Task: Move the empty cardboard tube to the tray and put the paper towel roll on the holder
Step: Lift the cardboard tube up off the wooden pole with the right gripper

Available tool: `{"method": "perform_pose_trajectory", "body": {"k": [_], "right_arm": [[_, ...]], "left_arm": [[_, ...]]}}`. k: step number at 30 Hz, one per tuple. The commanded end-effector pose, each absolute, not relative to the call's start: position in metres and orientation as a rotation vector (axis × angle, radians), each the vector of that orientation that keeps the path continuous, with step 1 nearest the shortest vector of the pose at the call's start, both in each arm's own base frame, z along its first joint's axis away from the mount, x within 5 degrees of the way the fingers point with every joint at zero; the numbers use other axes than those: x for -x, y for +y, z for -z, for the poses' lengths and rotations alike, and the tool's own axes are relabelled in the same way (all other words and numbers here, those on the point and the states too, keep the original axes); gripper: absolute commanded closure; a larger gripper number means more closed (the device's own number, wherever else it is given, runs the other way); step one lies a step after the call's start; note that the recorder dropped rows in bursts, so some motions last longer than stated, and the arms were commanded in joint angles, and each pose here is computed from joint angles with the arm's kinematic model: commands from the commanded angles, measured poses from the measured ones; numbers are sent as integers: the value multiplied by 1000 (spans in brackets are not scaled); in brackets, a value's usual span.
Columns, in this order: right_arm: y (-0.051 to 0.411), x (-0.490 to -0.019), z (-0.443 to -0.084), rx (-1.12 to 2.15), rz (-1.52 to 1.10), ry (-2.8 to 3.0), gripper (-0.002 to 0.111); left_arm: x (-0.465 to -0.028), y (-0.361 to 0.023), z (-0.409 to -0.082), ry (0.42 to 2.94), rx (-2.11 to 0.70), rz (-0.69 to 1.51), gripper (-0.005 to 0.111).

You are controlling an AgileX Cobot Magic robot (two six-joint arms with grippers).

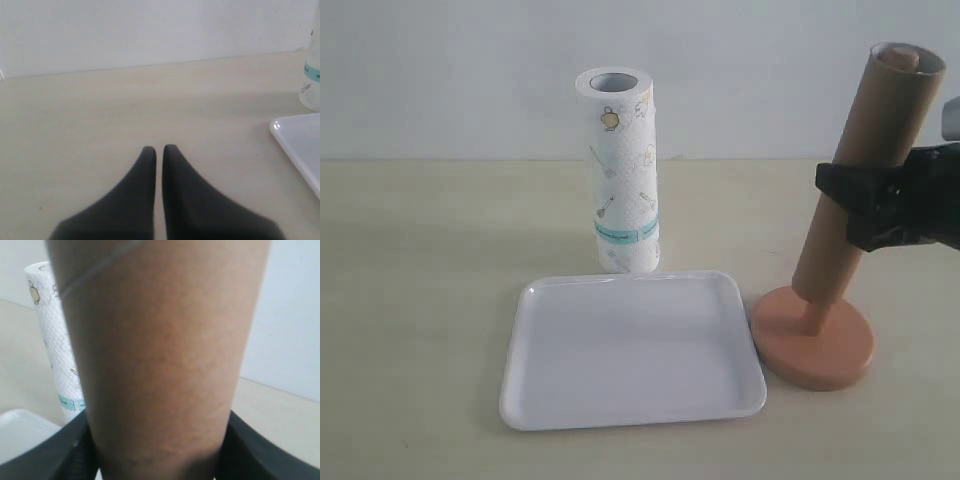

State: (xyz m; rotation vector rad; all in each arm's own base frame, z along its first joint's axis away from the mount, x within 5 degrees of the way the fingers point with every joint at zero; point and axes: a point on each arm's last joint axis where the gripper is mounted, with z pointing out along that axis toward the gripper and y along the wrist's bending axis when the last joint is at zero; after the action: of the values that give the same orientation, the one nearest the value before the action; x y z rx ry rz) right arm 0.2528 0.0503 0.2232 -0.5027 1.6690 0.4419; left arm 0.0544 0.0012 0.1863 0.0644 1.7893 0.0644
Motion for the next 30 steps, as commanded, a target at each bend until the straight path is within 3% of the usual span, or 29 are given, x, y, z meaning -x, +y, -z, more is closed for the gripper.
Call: {"method": "perform_pose_trajectory", "body": {"k": [1, 30], "right_arm": [[48, -247, -239, 492, -406, 1631, 108], [54, -268, -328, 494, -524, 1708, 108]], "left_arm": [[-54, 1, -186, 1786, -64, -65, 103], [-54, 1, -186, 1781, -64, -65, 103]]}}
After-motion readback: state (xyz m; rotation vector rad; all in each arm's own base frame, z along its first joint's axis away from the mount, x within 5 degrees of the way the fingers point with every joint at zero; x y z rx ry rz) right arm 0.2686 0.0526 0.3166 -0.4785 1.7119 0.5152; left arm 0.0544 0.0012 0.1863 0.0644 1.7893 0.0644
